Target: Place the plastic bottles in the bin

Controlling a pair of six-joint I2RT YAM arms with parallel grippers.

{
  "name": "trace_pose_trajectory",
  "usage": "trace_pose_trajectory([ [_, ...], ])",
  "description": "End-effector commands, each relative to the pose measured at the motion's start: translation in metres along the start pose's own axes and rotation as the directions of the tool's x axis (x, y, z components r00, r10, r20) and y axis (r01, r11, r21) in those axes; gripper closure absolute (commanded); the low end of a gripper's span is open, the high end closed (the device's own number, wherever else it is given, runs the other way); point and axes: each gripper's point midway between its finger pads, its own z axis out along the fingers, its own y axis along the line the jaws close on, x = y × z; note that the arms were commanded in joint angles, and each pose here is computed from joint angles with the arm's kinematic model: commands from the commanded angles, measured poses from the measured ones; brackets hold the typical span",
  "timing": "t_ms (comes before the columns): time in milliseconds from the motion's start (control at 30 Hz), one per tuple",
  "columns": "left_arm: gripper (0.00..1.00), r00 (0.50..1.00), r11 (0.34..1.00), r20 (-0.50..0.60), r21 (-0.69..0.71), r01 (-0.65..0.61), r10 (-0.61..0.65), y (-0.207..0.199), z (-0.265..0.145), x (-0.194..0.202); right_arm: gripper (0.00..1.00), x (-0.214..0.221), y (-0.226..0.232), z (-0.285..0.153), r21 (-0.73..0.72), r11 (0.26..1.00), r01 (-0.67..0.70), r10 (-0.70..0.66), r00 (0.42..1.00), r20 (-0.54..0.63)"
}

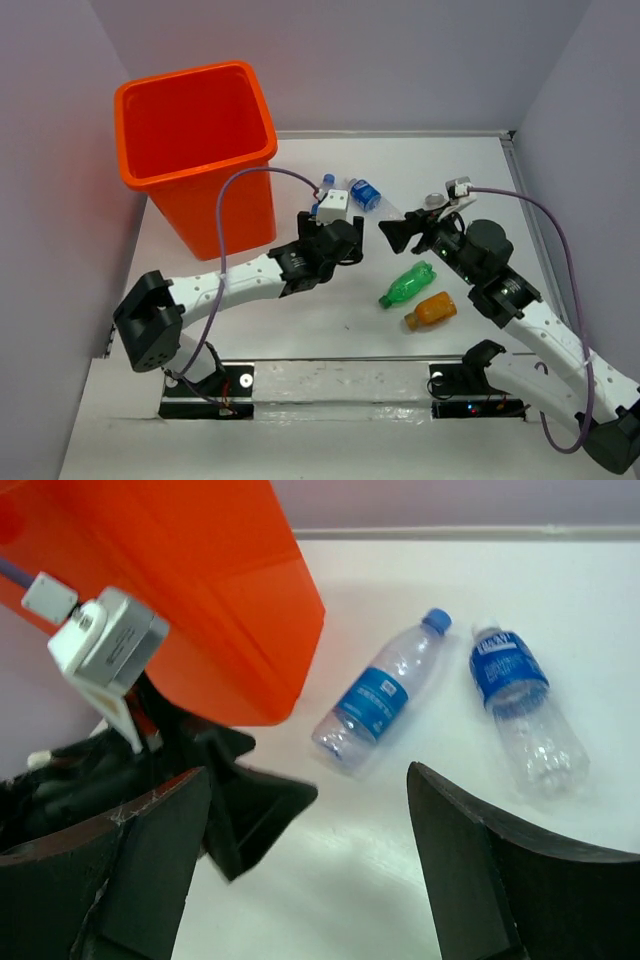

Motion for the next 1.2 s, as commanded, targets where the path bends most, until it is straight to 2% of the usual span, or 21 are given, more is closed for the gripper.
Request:
trace_pose_trajectory([
  [0,0.01,0.993,0.981,0.106,-0.192,-0.026,0.047,0.012,0.03,-0.041,0.16,-0.008,-0.011,-0.022,0.05,0.998,-0.035,0.032,0.998,0.055],
  [100,0.01,0.994,0.96,0.074,-0.274,-0.053,0.076,0.027,0.067,-0.042,0.17,0.0,-0.042,-0.042,0.212,0.977,-0.033,0.024,0.999,0.047],
  [200,0.01,0.994,0.935,0.064,-0.349,-0.059,0.086,0.047,0.088,-0.045,0.17,-0.006,-0.051,-0.059,0.267,0.963,-0.039,0.017,0.996,0.086],
  [333,0.01,0.994,0.92,0.056,-0.386,-0.062,0.091,0.063,0.11,-0.048,0.18,-0.004,-0.049,-0.064,0.259,0.965,-0.052,0.031,0.996,0.084],
  [433,0.01,0.996,0.925,0.005,-0.37,-0.08,0.088,0.073,0.134,-0.042,0.17,0.003,-0.049,-0.058,0.25,0.967,-0.048,0.036,0.998,0.052],
  [633,0.01,0.992,0.929,-0.071,-0.349,-0.123,0.105,0.081,0.159,-0.022,0.04,0.009,-0.05,-0.05,0.255,0.966,-0.029,0.027,1.0,0.012],
  [933,0.03,0.988,0.926,-0.114,-0.349,-0.142,0.109,0.09,0.18,-0.006,0.04,0.032,-0.065,-0.006,0.313,0.949,0.031,0.014,0.99,-0.141],
  [1000,0.05,0.986,0.928,-0.119,-0.342,-0.147,0.113,0.09,0.182,-0.004,0.02,0.025,-0.073,0.005,0.334,0.941,0.051,0.001,0.988,-0.154],
  [1033,0.05,0.986,0.928,-0.123,-0.341,-0.149,0.113,0.091,0.184,-0.002,0.02,0.037,-0.08,0.016,0.334,0.939,0.081,-0.01,0.978,-0.209],
  [1100,0.05,0.984,0.929,-0.139,-0.335,-0.155,0.115,0.092,0.186,0.004,0.01,0.026,-0.095,0.029,0.353,0.931,0.093,-0.013,0.975,-0.221],
  [1167,0.04,0.982,0.93,-0.154,-0.332,-0.158,0.112,0.095,0.188,0.01,0.01,0.033,-0.128,0.041,0.396,0.911,0.113,0.001,0.961,-0.277],
])
